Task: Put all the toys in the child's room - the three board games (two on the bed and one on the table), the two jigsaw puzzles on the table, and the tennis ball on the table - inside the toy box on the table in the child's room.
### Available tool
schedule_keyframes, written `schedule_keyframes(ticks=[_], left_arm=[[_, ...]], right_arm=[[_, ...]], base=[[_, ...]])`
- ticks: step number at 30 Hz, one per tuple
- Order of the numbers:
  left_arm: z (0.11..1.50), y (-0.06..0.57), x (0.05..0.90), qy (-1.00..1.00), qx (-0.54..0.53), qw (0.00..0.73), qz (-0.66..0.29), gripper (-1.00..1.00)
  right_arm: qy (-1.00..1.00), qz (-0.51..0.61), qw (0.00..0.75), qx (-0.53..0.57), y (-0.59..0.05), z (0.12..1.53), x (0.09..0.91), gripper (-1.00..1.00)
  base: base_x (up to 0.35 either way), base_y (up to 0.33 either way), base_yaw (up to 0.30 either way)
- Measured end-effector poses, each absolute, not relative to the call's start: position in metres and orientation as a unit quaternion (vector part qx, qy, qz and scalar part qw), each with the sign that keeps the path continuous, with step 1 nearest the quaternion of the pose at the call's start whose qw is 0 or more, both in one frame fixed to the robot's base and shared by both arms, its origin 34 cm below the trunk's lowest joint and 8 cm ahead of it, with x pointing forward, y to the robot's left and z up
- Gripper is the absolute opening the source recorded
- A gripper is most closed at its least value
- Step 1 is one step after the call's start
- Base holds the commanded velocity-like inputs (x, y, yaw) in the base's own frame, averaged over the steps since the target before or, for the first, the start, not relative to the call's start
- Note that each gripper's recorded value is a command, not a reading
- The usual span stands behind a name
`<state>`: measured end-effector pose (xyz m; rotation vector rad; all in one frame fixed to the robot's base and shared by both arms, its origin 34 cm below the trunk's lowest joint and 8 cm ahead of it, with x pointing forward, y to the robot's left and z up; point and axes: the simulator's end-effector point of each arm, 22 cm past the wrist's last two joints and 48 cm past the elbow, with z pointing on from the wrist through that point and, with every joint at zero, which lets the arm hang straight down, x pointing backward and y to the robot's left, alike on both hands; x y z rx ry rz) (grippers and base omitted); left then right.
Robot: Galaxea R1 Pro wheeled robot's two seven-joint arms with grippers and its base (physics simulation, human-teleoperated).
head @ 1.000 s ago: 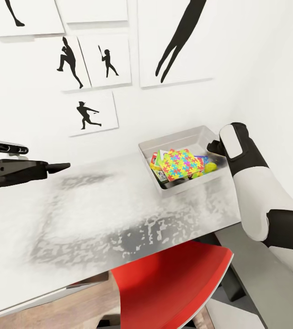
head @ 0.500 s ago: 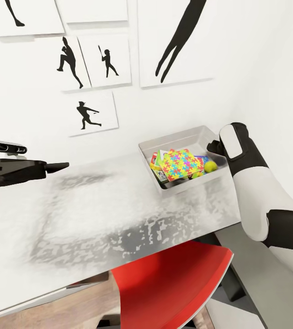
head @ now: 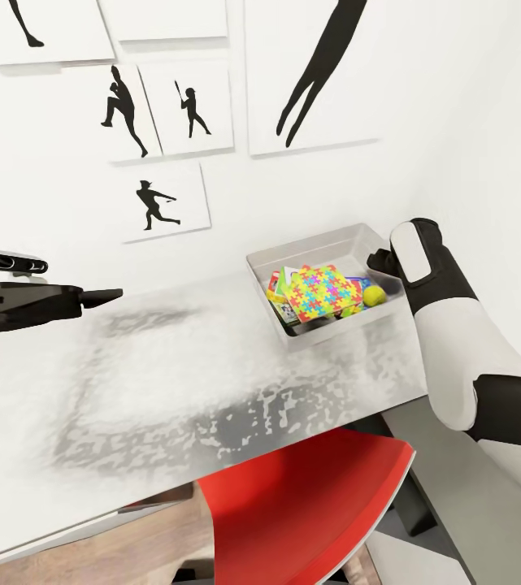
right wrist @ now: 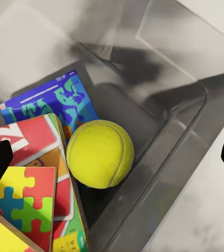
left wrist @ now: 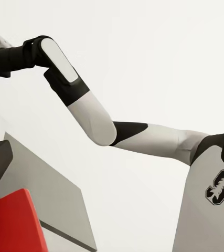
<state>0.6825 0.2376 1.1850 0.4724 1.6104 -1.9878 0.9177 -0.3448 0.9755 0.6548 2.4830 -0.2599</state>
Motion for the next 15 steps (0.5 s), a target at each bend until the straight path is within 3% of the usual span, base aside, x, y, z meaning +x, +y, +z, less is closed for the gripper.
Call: schedule_keyframes(ticks=[9, 15], left_arm=[[1.1867, 0.2377, 0.6820, 0.596, 0.176, 0.268, -0.737, 1.00], [1.1907, 0.2376, 0.6807, 0.595, 0.178, 0.270, -0.736, 1.00]], right_arm=[[0.924, -0.097, 0.278, 0.245, -0.3450, 0.9780, 0.9177, 1.00], [0.923, -0.099, 0.279, 0.245, -0.3457, 0.9830, 0.9168, 1.00]], base=[[0.000, 0.000, -0.006], [0.000, 0.000, -0.099]])
